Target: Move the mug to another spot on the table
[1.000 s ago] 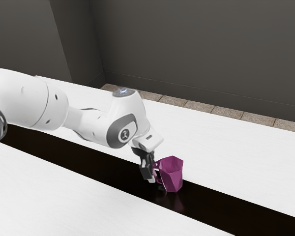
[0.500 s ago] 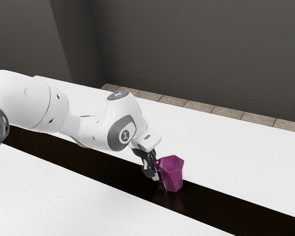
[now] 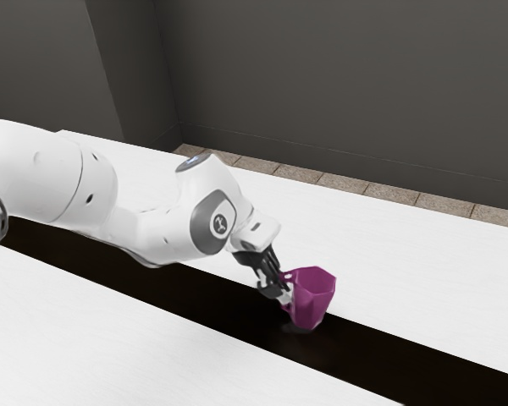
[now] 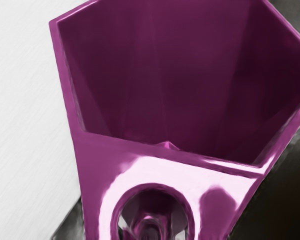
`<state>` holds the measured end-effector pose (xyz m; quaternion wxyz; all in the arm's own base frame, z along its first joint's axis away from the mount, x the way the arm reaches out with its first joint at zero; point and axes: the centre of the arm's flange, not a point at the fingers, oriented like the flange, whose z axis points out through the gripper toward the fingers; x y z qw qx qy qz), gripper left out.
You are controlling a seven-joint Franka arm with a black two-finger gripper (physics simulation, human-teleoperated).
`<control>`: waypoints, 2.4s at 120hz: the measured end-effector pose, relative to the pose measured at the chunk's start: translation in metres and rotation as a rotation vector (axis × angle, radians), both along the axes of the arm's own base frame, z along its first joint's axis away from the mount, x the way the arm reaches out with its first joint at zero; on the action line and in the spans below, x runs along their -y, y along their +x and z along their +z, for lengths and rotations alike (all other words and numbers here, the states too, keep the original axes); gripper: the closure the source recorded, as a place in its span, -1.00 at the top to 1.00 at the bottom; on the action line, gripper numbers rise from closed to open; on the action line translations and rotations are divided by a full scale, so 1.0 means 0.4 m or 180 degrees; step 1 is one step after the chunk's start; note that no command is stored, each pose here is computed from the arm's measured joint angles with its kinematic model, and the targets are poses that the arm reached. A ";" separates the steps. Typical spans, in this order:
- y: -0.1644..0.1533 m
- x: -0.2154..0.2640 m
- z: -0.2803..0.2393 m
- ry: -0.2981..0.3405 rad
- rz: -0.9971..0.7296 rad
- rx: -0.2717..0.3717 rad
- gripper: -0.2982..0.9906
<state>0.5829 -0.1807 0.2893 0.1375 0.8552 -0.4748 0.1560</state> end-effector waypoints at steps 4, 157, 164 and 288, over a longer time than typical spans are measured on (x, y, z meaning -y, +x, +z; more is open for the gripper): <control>0.000 -0.001 -0.001 -0.0037 0.0036 0.0001 -0.44; -0.287 -0.672 0.103 -0.0255 0.2600 0.0693 -0.59; -0.290 -0.678 0.090 -0.0244 0.2664 0.0676 -0.59; -0.297 -0.699 -0.044 -0.0170 0.3090 0.0422 0.00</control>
